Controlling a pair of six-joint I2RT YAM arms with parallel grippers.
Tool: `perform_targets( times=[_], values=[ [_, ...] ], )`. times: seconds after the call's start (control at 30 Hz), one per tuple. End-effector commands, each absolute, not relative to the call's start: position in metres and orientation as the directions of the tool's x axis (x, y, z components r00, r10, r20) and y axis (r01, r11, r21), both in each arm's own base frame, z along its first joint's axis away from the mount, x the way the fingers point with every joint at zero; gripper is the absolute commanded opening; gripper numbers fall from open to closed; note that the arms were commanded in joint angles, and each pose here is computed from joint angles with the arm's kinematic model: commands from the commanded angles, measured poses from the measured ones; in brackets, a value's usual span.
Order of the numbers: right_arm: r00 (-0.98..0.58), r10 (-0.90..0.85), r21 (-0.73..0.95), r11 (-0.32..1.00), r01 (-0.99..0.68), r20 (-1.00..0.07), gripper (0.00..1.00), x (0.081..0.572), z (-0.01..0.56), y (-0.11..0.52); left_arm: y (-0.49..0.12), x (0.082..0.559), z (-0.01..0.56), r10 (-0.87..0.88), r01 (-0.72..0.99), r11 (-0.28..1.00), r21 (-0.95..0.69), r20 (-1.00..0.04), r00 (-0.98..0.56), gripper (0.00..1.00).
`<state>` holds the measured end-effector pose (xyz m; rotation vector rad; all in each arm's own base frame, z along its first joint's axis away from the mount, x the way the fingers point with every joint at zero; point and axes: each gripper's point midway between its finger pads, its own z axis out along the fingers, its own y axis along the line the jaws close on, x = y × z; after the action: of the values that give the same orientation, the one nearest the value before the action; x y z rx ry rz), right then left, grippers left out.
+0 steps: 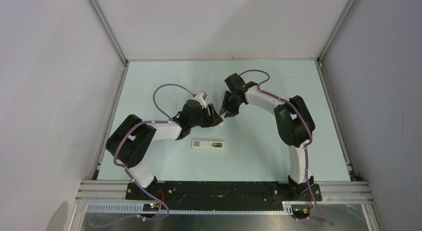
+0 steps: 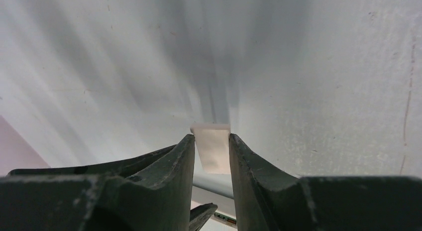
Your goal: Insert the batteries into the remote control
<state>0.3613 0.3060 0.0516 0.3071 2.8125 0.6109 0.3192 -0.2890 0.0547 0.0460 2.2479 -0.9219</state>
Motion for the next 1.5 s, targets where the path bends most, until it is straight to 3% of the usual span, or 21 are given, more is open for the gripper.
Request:
perform_targets(
  times=[0.0, 0.3, 0.6, 1.0, 1.23, 1.3, 1.47],
  values=[
    [-0.941, 0.286, 0.542, 0.827, 0.148, -0.180, 0.35, 0.362, 0.085, 0.319, -0.305, 0.333, 0.077, -0.251, 0.320, 0.704, -0.634, -0.643, -0.723, 0.58],
    [-0.942, 0.320, 0.605, 0.771, 0.196, -0.102, 0.35, 0.362, 0.078, 0.321, -0.308, 0.334, 0.071, -0.253, 0.306, 0.703, -0.642, -0.628, -0.736, 0.53],
    [-0.939, 0.337, 0.622, 0.750, 0.224, -0.069, 0.35, 0.361, 0.073, 0.316, -0.309, 0.329, 0.064, -0.238, 0.306, 0.696, -0.649, -0.611, -0.755, 0.35],
    [-0.938, 0.345, 0.654, 0.717, 0.241, -0.033, 0.35, 0.363, 0.075, 0.319, -0.312, 0.328, 0.054, -0.226, 0.296, 0.697, -0.653, -0.592, -0.774, 0.33],
    [-0.939, 0.342, 0.653, 0.718, 0.242, -0.029, 0.35, 0.362, 0.073, 0.319, -0.315, 0.327, 0.056, -0.224, 0.301, 0.687, -0.661, -0.587, -0.778, 0.09],
    [-0.941, 0.338, 0.661, 0.714, 0.231, -0.036, 0.40, 0.361, 0.075, 0.319, -0.316, 0.327, 0.058, -0.221, 0.308, 0.681, -0.664, -0.587, -0.779, 0.02],
    [-0.943, 0.312, 0.685, 0.713, 0.152, -0.116, 0.68, 0.360, 0.089, 0.313, -0.316, 0.319, 0.064, -0.190, 0.337, 0.660, -0.671, -0.584, -0.789, 0.00]
  ],
)
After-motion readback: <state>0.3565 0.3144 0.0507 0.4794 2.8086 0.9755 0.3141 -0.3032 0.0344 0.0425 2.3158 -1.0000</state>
